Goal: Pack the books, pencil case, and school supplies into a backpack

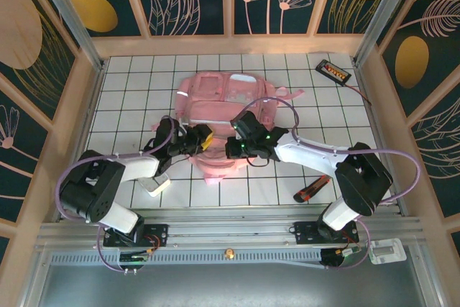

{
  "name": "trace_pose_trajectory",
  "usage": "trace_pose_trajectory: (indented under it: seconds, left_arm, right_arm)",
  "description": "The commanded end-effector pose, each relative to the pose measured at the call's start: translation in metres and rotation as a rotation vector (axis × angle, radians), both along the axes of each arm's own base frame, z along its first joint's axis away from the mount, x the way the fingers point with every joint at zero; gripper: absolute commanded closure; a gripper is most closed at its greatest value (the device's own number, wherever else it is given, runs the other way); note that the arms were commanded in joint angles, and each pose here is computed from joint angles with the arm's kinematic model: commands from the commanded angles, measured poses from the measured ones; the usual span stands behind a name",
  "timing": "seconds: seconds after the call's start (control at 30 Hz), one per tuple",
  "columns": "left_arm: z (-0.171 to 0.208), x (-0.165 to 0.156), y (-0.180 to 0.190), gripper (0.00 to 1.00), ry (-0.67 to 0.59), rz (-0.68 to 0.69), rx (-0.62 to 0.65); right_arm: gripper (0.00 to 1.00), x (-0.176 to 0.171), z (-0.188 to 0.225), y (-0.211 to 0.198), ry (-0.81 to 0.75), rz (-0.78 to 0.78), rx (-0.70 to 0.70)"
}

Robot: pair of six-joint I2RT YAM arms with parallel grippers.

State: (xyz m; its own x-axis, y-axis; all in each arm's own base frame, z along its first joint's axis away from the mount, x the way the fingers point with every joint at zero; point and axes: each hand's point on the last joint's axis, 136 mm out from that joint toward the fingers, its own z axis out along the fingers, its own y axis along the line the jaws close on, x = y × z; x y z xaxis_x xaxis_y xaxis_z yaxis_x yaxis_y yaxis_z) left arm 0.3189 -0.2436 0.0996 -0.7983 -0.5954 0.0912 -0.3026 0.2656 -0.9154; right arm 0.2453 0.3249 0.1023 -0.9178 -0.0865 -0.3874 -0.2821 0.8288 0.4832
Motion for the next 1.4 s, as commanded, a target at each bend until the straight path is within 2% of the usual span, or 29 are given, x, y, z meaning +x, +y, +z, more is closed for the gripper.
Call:
trace_pose_trajectory:
  seconds: [0.0,0.07,0.1,0.3,0.53,0.63,0.7,0.73,0.8,0.83,0.9,0.93,1.1,1.37]
  left_arm:
    - [0.017,0.016,-0.005,0.77,-0.065,0.017,-0.024]
    - [0.016,0.015,-0.002,0.98,-0.087,0.011,0.005]
    - [0.017,0.014,0.0,1.0,-0.098,0.01,0.015]
    - [0.015,0.009,0.016,1.0,-0.112,-0.002,0.096]
    - [0.024,0.008,0.025,1.0,-0.141,-0.014,0.125]
    - [0.026,0.007,0.026,1.0,-0.149,-0.015,0.126]
    - [0.029,0.008,0.024,1.0,-0.154,-0.024,0.114]
    - [0.031,0.008,0.022,1.0,-0.157,-0.026,0.103]
    - [0.034,0.009,0.021,1.0,-0.16,-0.023,0.083]
    - [0.035,0.009,0.02,1.0,-0.161,-0.022,0.07]
    - [0.039,0.01,0.018,1.0,-0.159,-0.02,0.038]
    - [0.042,0.009,0.017,1.0,-0.159,-0.018,0.018]
    - [0.067,0.008,0.011,1.0,-0.152,-0.002,-0.13]
    - [0.092,0.006,0.009,1.0,-0.152,0.002,-0.226]
  right_arm:
    - [1.0,-0.001,0.005,0.0,-0.03,0.012,0.017]
    - [1.0,0.004,0.004,-0.011,-0.032,-0.009,0.002]
    - [1.0,0.009,0.005,-0.02,-0.037,-0.027,-0.012]
    - [1.0,0.04,0.008,-0.081,-0.092,-0.156,-0.139]
    - [1.0,0.068,0.013,-0.129,-0.121,-0.275,-0.201]
    - [1.0,0.075,0.021,-0.125,-0.129,-0.265,-0.158]
    - [1.0,0.069,0.036,-0.094,-0.148,-0.148,-0.028]
    - [0.95,0.061,0.044,-0.077,-0.16,-0.087,0.021]
    - [0.71,0.045,0.052,-0.053,-0.2,0.004,0.039]
    - [0.63,0.039,0.05,-0.045,-0.205,0.035,0.035]
    - [0.5,0.029,0.042,-0.035,-0.194,0.078,0.036]
    - [0.47,0.027,0.039,-0.032,-0.186,0.085,0.042]
    - [0.4,0.029,0.03,-0.026,-0.176,0.092,0.055]
    - [0.39,0.03,0.029,-0.013,-0.191,0.161,0.1]
